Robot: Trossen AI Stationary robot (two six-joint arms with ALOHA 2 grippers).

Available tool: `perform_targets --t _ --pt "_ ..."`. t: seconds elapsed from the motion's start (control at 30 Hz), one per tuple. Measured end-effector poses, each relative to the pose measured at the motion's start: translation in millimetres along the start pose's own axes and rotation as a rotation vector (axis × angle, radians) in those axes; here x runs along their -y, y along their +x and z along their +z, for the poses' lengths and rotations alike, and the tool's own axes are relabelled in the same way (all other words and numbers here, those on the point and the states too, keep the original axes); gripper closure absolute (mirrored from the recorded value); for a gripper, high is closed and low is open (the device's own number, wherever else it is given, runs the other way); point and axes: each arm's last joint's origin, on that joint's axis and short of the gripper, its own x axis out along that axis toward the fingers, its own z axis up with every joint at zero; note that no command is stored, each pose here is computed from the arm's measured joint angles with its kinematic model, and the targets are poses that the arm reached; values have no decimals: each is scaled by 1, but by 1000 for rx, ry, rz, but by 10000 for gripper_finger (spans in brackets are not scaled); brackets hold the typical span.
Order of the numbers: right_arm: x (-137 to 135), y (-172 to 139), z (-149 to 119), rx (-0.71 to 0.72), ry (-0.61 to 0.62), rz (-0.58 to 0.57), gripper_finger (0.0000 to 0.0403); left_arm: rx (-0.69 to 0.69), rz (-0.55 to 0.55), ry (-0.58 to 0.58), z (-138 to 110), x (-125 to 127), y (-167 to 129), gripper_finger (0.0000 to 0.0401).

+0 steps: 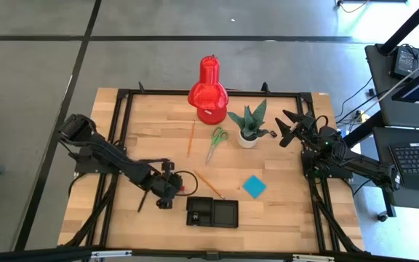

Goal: Pick and place office supplies into organizer
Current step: Put the red eraser into the desk organizer

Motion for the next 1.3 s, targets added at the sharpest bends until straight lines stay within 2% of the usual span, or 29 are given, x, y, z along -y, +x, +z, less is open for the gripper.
perform_targets --t 0.2,0.43,1.03,1.3 --pt "0 0 0 0 2 0 143 -48 15 -20 -2 -4 14 242" --pt "0 0 0 0 0 0 143 -110 -36 -51 -1 -11 23 250" --pt "0 0 0 0 -2 1 143 -41 37 9 -6 4 21 329" --pt "0 0 0 0 -2 1 143 7 55 10 -2 15 14 333"
